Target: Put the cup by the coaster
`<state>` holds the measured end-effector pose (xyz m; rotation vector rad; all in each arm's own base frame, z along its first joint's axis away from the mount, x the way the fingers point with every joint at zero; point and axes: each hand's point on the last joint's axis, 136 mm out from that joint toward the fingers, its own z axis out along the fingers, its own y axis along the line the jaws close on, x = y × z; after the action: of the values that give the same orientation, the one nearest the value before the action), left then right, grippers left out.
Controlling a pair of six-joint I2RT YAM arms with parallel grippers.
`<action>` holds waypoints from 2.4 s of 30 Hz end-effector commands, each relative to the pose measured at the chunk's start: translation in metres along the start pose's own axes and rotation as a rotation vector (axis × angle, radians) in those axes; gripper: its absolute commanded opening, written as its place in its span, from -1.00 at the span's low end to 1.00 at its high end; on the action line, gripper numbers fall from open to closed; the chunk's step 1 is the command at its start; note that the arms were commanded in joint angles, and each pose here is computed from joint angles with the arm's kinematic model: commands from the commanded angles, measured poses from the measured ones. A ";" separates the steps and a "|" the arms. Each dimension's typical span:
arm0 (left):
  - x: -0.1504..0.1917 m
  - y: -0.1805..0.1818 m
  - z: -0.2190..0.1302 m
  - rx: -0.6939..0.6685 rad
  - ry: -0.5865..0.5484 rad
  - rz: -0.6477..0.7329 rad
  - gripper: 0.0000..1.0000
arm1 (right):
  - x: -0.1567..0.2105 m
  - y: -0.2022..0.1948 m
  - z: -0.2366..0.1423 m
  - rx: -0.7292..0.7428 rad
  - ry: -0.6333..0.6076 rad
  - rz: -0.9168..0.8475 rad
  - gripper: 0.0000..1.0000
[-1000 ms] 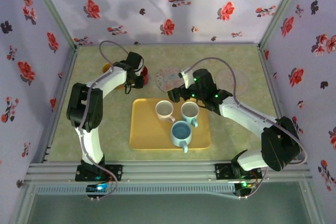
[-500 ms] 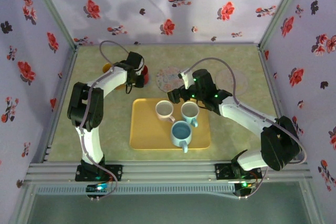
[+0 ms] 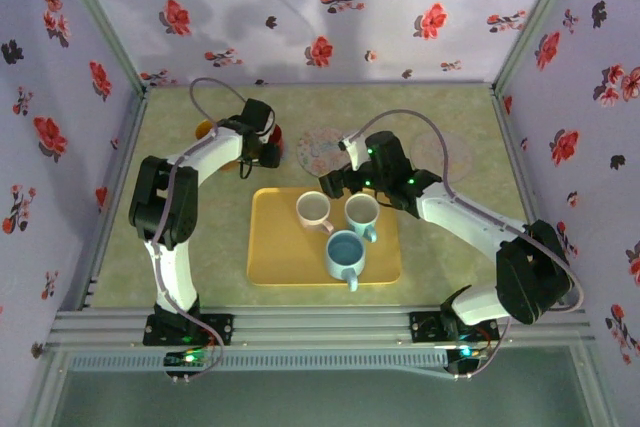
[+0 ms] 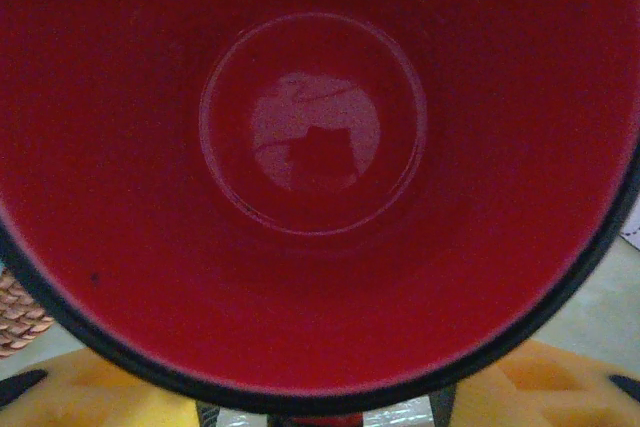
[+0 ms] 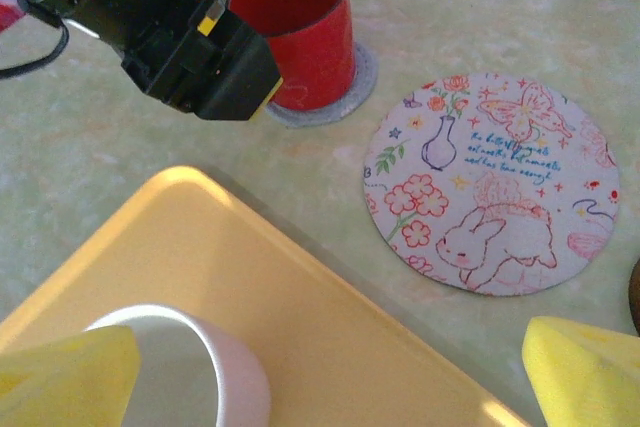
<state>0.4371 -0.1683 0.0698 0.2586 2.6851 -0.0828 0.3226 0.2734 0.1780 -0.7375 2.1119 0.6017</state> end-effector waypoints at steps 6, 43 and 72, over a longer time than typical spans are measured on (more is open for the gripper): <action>-0.017 0.002 -0.037 0.016 -0.079 -0.043 0.49 | -0.011 0.004 -0.031 0.007 0.032 -0.057 0.99; 0.060 -0.078 -0.209 0.530 -0.331 0.290 1.00 | 0.116 -0.006 -0.109 0.229 0.617 0.249 0.72; 0.122 -0.090 -0.204 0.607 -0.368 0.459 1.00 | 0.164 0.001 -0.057 0.227 0.724 0.299 0.24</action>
<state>0.2293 -0.2107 0.1999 0.8891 2.1549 -0.7098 0.2029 0.1856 0.0843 -0.5528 2.9493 0.2552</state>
